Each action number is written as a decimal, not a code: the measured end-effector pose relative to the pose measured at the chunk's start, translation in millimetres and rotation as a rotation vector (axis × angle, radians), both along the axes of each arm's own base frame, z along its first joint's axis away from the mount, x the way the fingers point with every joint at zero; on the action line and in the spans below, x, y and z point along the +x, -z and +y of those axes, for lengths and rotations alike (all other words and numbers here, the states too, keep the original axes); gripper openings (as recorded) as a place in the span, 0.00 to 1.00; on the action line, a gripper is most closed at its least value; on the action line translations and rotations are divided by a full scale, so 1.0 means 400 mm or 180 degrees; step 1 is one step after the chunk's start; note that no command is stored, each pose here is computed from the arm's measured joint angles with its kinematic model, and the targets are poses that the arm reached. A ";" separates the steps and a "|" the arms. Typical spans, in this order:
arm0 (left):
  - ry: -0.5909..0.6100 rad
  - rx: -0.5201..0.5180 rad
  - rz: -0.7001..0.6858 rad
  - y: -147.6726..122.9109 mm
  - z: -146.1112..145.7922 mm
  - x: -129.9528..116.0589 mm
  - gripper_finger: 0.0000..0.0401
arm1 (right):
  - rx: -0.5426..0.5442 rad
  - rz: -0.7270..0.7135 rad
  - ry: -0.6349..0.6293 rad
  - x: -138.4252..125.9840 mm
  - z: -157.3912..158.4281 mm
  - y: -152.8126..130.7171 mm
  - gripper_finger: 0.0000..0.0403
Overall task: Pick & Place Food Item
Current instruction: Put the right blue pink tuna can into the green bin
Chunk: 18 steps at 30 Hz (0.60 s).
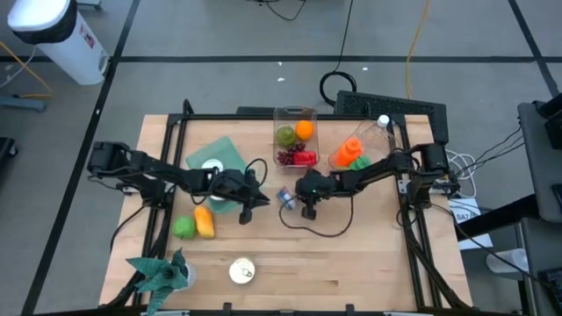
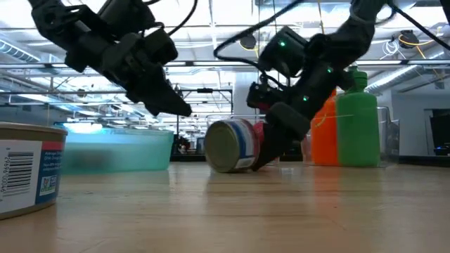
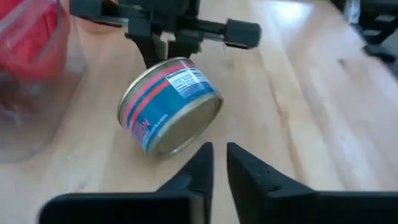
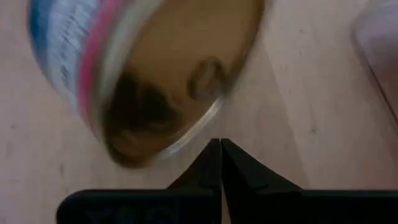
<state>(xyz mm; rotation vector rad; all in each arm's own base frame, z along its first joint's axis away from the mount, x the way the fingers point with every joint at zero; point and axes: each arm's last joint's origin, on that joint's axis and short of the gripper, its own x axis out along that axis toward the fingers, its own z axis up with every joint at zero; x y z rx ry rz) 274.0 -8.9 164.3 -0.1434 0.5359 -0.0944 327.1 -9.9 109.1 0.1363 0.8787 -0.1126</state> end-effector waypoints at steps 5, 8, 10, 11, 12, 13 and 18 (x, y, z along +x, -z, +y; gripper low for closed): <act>0.0106 0.0459 -0.0083 -0.003 -0.003 0.012 0.27 | -0.0020 -0.0025 -0.0023 0.001 0.001 0.000 0.00; 0.0108 0.0578 -0.0121 -0.005 -0.005 0.013 0.36 | -0.0029 -0.0047 -0.0029 0.002 0.001 -0.001 0.00; 0.0083 0.0635 -0.0152 -0.007 -0.004 0.014 0.42 | -0.0026 -0.0048 -0.0048 0.002 0.002 -0.001 0.00; 0.0094 0.0684 -0.0162 -0.007 -0.003 0.014 0.44 | -0.0036 -0.0063 -0.0057 0.003 0.002 -0.002 0.00; 0.0102 0.0767 -0.0165 -0.008 -0.002 0.014 0.47 | -0.0045 -0.0069 -0.0068 0.003 0.002 -0.002 0.00; 0.0116 0.0863 -0.0167 -0.007 -0.002 0.014 0.49 | -0.0050 -0.0071 -0.0073 0.003 0.002 -0.002 0.00; 0.0222 0.1272 -0.0196 -0.009 0.003 0.015 0.58 | -0.0064 -0.0180 -0.0079 0.009 0.002 -0.007 0.00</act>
